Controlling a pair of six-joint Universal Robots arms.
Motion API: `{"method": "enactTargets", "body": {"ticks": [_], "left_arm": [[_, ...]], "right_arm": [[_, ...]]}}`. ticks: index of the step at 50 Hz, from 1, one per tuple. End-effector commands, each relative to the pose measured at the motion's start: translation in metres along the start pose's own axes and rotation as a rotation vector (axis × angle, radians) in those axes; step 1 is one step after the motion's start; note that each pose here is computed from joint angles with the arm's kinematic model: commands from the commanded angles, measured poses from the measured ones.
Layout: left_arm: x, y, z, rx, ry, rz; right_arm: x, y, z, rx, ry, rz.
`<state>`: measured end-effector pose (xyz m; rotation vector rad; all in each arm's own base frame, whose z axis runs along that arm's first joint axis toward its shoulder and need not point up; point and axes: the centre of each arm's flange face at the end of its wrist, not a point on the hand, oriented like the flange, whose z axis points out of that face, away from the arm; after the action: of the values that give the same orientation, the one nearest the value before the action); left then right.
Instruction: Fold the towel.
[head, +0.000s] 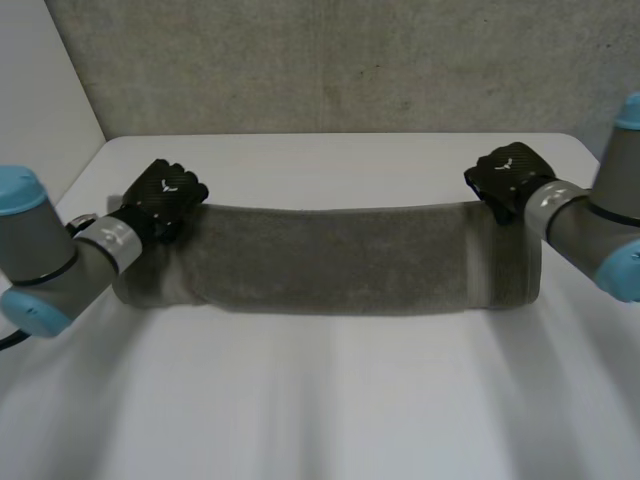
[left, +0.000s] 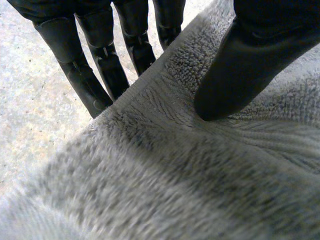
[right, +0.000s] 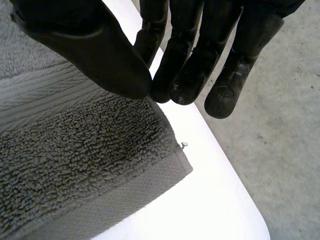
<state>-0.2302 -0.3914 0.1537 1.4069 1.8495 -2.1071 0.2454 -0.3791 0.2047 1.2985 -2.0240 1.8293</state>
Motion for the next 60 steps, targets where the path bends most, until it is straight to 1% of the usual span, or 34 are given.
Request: {"method": "enactTargets", "body": {"ticks": [1, 8, 15, 20, 22, 23, 24, 25, 26, 27, 28, 29, 30, 31, 32, 33, 34, 35, 36, 38, 39, 41, 42, 44, 47, 49, 51, 52, 53, 55, 56, 57, 58, 60], "left_arm": [[0.008, 0.008, 0.032, 0.045, 0.003, -0.017], [0.01, 0.016, 0.042, 0.053, -0.001, -0.046], [0.015, 0.018, 0.047, 0.06, 0.004, -0.056], [0.01, 0.019, 0.048, 0.039, -0.035, -0.055], [0.001, 0.015, 0.046, -0.001, -0.1, -0.062], [0.001, 0.015, 0.046, -0.001, -0.1, -0.062], [-0.005, 0.007, 0.044, -0.011, -0.134, -0.073], [-0.011, -0.007, 0.04, -0.006, -0.163, -0.091], [-0.012, -0.007, 0.04, -0.006, -0.163, -0.092], [-0.021, -0.02, 0.033, 0.001, -0.191, -0.123], [-0.028, -0.034, 0.025, 0.018, -0.208, -0.166], [-0.028, -0.034, 0.025, 0.018, -0.209, -0.167], [-0.036, -0.048, 0.015, 0.043, -0.222, -0.211], [-0.044, -0.061, 0.005, 0.065, -0.234, -0.253], [-0.044, -0.061, 0.005, 0.065, -0.234, -0.253], [-0.049, -0.072, -0.005, 0.084, -0.242, -0.292], [-0.052, -0.08, -0.016, 0.097, -0.249, -0.324], [-0.052, -0.081, -0.016, 0.097, -0.249, -0.325], [-0.053, -0.084, -0.025, 0.098, -0.252, -0.35], [-0.052, -0.086, -0.033, 0.094, -0.253, -0.368], [-0.049, -0.085, -0.041, 0.082, -0.25, -0.377], [-0.046, -0.084, -0.048, 0.068, -0.248, -0.382], [-0.042, -0.083, -0.054, 0.055, -0.243, -0.387], [-0.036, -0.081, -0.06, 0.037, -0.238, -0.394], [-0.027, -0.07, -0.072, -0.013, -0.228, -0.415], [-0.022, -0.065, -0.078, -0.037, -0.226, -0.425], [-0.018, -0.061, -0.083, -0.053, -0.223, -0.432], [-0.014, -0.057, -0.088, -0.066, -0.221, -0.439], [-0.009, -0.054, -0.09, -0.071, -0.219, -0.449], [-0.005, -0.05, -0.092, -0.071, -0.221, -0.452], [-0.005, -0.05, -0.092, -0.071, -0.221, -0.452], [0.001, -0.046, -0.094, -0.068, -0.221, -0.454], [0.004, -0.043, -0.095, -0.059, -0.225, -0.45], [0.008, -0.043, -0.095, -0.038, -0.228, -0.441]], "right_arm": [[-0.012, 0.007, 0.038, 0.02, 0.035, -0.008], [-0.016, 0.017, 0.069, 0.035, 0.086, -0.022], [-0.014, 0.02, 0.079, 0.033, 0.123, -0.025], [-0.011, 0.014, 0.077, 0.036, 0.136, -0.019], [-0.01, 0.006, 0.073, 0.045, 0.137, -0.02], [-0.005, -0.008, 0.065, 0.061, 0.149, -0.016], [0.003, -0.024, 0.054, 0.084, 0.165, -0.005], [0.003, -0.025, 0.054, 0.084, 0.165, -0.005], [0.012, -0.039, 0.041, 0.107, 0.176, 0.014], [0.02, -0.054, 0.026, 0.137, 0.189, 0.033], [0.021, -0.054, 0.026, 0.137, 0.189, 0.033], [0.027, -0.065, 0.013, 0.162, 0.202, 0.044], [0.031, -0.075, 0.0, 0.184, 0.213, 0.047], [0.031, -0.075, 0.0, 0.184, 0.214, 0.047], [0.03, -0.082, -0.011, 0.196, 0.214, 0.048], [0.028, -0.086, -0.022, 0.198, 0.212, 0.048], [0.028, -0.086, -0.022, 0.198, 0.212, 0.048], [0.023, -0.085, -0.032, 0.187, 0.2, 0.047], [0.023, -0.085, -0.032, 0.187, 0.2, 0.047], [0.015, -0.08, -0.049, 0.152, 0.175, 0.048], [0.015, -0.08, -0.049, 0.152, 0.175, 0.048], [0.001, -0.064, -0.058, 0.097, 0.133, 0.057], [0.001, -0.064, -0.058, 0.096, 0.133, 0.057], [-0.012, -0.043, -0.062, 0.027, 0.091, 0.073], [-0.02, -0.033, -0.064, -0.007, 0.068, 0.08], [-0.035, -0.016, -0.07, -0.059, 0.021, 0.09], [-0.041, -0.007, -0.071, -0.081, 0.008, 0.095], [-0.04, 0.004, -0.071, -0.101, 0.018, 0.102], [-0.04, 0.004, -0.071, -0.101, 0.018, 0.102], [-0.03, 0.028, -0.068, -0.133, 0.061, 0.119], [-0.03, 0.028, -0.068, -0.133, 0.061, 0.119], [-0.026, 0.038, -0.064, -0.14, 0.074, 0.127], [-0.026, 0.038, -0.064, -0.14, 0.074, 0.127], [-0.029, 0.057, -0.056, -0.151, 0.065, 0.142]]}}
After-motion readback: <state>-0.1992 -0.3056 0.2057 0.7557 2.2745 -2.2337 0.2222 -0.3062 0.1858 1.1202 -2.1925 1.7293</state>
